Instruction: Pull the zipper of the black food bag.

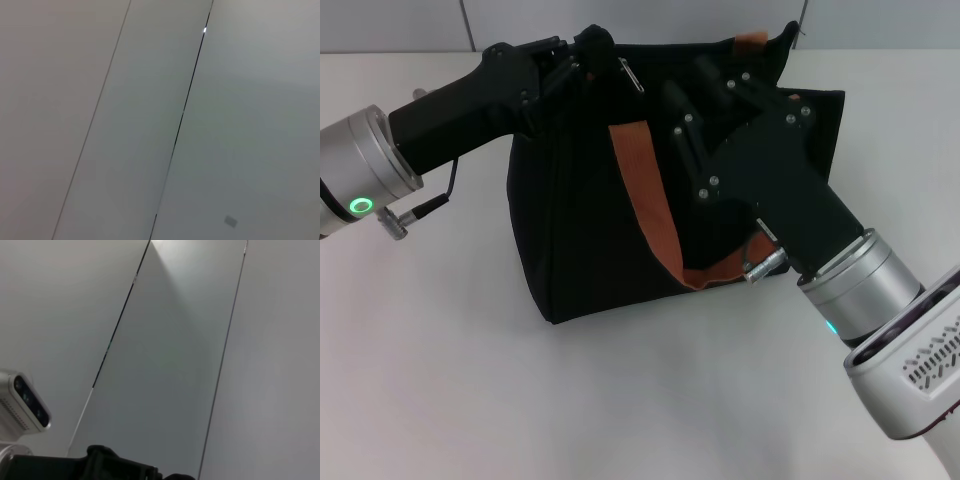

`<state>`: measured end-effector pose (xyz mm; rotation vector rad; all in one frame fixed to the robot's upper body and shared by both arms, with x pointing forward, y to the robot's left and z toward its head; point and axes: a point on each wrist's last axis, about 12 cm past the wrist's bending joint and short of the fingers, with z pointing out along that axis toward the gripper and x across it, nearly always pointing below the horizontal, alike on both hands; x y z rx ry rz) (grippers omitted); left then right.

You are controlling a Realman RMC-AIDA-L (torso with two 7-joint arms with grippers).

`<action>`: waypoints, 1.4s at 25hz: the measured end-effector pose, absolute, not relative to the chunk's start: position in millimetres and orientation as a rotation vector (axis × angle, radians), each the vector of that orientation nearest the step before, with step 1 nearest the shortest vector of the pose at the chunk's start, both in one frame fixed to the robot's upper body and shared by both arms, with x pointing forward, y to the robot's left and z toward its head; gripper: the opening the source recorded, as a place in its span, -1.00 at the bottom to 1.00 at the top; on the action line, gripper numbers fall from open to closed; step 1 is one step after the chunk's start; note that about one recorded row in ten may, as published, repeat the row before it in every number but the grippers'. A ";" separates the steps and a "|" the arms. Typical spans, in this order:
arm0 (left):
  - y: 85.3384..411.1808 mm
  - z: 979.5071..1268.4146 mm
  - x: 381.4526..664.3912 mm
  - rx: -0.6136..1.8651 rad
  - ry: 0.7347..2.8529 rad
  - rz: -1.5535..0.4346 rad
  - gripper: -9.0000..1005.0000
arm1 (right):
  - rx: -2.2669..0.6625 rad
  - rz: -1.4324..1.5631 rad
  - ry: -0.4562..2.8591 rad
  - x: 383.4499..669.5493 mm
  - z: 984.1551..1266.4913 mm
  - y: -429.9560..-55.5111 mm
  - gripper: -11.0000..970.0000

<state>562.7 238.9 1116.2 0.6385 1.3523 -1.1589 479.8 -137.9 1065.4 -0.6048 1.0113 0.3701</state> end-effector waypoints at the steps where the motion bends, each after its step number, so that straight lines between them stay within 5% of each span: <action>1: 238.6 1116.0 562.6 0.635 1.351 -1.161 -0.79 | -0.609 0.370 1.010 479.4 1065.2 -137.6 -0.47; 35: 227.7 1116.7 564.0 0.596 1.321 -1.206 -0.80 | -0.699 0.204 0.952 478.9 1065.2 -134.6 -0.46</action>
